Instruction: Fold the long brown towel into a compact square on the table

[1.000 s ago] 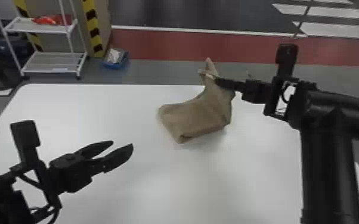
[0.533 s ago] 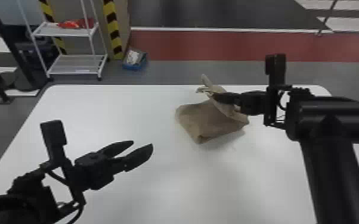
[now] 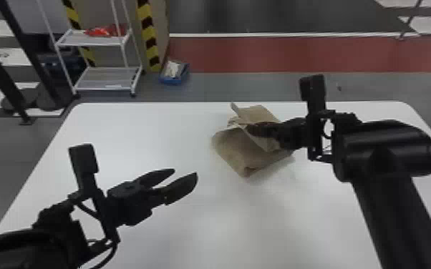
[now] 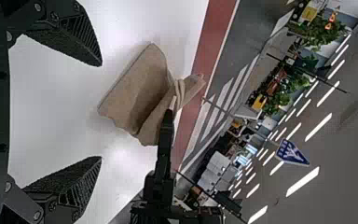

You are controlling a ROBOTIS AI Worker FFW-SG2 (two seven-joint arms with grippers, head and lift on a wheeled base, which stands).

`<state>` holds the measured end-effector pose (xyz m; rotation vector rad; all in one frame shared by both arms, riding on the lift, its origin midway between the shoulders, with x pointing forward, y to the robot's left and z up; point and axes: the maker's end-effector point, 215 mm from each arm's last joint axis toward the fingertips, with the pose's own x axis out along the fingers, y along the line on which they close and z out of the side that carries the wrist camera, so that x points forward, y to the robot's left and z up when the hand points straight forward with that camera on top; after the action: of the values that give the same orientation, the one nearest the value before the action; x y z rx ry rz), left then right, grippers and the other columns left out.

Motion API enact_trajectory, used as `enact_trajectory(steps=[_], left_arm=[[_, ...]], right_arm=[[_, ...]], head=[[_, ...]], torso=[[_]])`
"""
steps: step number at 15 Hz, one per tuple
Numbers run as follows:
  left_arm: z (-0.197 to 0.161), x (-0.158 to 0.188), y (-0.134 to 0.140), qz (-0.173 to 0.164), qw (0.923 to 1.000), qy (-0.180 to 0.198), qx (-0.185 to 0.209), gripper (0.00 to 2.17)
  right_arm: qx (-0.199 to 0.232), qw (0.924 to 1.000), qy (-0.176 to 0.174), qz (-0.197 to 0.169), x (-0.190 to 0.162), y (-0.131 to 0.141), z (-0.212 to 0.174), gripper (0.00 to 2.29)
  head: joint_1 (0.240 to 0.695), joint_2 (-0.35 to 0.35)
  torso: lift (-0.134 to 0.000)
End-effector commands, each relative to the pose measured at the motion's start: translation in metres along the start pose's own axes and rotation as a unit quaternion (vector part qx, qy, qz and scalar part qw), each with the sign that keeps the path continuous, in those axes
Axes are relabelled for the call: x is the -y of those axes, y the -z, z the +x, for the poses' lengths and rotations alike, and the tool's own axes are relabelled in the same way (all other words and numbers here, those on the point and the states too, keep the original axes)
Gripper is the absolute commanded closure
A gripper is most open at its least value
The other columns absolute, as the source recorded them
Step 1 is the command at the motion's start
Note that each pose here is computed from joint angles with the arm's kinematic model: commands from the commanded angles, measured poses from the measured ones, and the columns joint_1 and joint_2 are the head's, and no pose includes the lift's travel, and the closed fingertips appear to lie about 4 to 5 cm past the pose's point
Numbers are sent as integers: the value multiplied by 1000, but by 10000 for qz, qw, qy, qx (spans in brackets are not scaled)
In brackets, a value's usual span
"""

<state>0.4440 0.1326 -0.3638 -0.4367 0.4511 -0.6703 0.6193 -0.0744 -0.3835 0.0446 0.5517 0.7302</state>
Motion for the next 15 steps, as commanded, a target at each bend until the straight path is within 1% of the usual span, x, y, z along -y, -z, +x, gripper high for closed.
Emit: enact_trajectory(steps=[1, 4, 7, 9, 10, 11, 12, 14, 15], left_arm=[[0, 1, -1, -12, 10000, 2, 20, 198], [0, 2, -2, -11, 10000, 23, 38, 198], [-1, 2, -1, -28, 10000, 19, 25, 198], [-2, 2, -1, -32, 10000, 10, 33, 198], [-2, 2, -2, -27, 10000, 12, 39, 198], [-1, 2, -3, -22, 10000, 22, 42, 198], [0, 2, -4, -13, 10000, 30, 53, 198], [3, 3, -5, 0, 10000, 42, 54, 198], [4, 3, -7, -2, 10000, 47, 55, 198]], right_arm=[[-239, 9992, -254, -173, -29, 20, 15, 1426], [-529, 9964, -598, -278, -64, 51, 25, 1426], [-723, 9924, -973, -193, -92, 68, 23, 1426], [-796, 9892, -1231, -75, -111, 72, 15, 1399], [-794, 9872, -1382, -18, -119, 73, 11, 1045], [-774, 9862, -1460, 76, -125, 73, 7, 269], [-699, 9867, -1461, 152, -123, 71, 4, -1], [-401, 9842, -1689, 355, -125, 57, -4, -1], [-205, 9836, -1743, 412, -125, 50, -8, 16]], head=[[695, 51], [695, 93], [695, 129], [695, 143], [695, 149], [695, 161], [695, 166], [695, 167], [695, 166]], torso=[[-124], [-124], [-124], [-124], [-124], [-124], [-124], [-124], [-124]])
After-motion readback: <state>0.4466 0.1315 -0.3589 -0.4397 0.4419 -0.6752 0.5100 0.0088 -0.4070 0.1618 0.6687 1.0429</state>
